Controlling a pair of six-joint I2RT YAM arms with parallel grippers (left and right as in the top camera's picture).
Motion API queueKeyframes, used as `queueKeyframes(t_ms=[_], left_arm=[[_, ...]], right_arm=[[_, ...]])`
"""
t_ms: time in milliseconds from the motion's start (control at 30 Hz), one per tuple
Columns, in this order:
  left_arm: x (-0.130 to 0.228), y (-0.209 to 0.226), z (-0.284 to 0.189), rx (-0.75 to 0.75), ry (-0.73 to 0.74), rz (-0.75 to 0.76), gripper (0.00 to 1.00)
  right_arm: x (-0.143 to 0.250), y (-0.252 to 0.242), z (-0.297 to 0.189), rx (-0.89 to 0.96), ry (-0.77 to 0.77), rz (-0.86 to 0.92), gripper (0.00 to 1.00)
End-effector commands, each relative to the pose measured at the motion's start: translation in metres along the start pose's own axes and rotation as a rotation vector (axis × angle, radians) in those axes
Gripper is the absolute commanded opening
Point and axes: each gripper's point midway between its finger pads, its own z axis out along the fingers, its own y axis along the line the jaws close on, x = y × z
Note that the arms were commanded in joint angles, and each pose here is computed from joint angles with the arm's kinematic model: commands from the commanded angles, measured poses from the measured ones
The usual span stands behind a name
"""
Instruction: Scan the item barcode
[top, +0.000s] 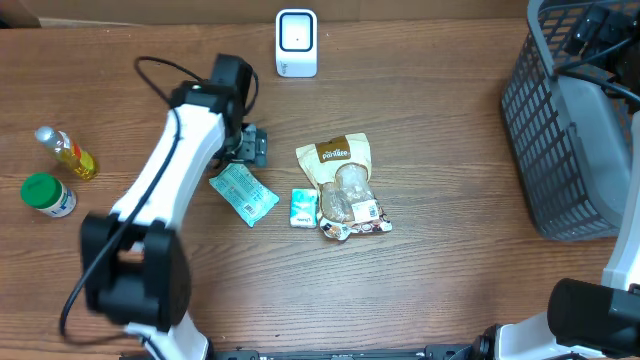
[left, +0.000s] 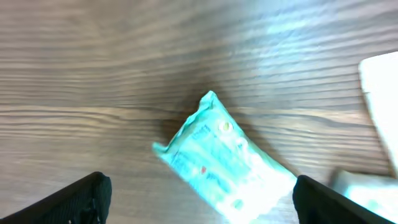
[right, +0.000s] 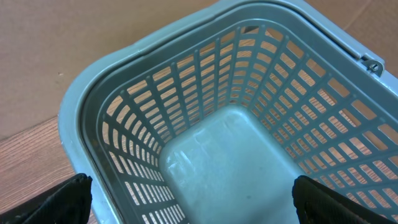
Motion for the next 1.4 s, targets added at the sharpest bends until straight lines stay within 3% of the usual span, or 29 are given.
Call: queueKeyframes(t_ms=[0,100,200,300,333,533,800,967,1367], left_arm=[[0.000,0.012,-0.011,-0.021,-0.020,-0.045,0.93],[0.007,0.022,-0.007,-0.025,0.015,-0.081,0.80],[0.019,0.030,-0.001,0.015,0.073,-0.141,0.39],[0.039,0.041,0.006,0.013,0.156,-0.208,0.09],[0.048,0.043,0.009,0.008,0.188,-0.216,0.05],[0.097,0.019,0.034,0.072,0.334,-0.187,0.05],[0.146,0.004,0.069,0.009,0.395,-0.115,0.06],[0.138,-0.007,0.080,0.054,0.336,-0.114,0.06],[0.096,-0.066,0.077,0.391,0.206,-0.147,0.08]], right_arm=[[-0.009,-0.002,-0.009,0.005,-0.031,0.010,1.00],[-0.009,-0.002,-0.009,0.005,-0.031,0.010,1.00],[-0.009,-0.002,-0.009,0.005,-0.032,0.010,1.00],[-0.009,-0.002,-0.009,0.004,-0.032,0.010,1.00],[-0.009,-0.002,-0.009,0.005,-0.031,0.010,1.00],[-0.009,-0.002,-0.009,0.005,-0.031,0.010,1.00],[-0.009,-0.002,-0.009,0.005,-0.031,0.010,1.00],[-0.009,-0.002,-0.009,0.005,-0.031,0.010,1.00],[-0.009,-0.002,-0.009,0.005,-0.031,0.009,1.00]])
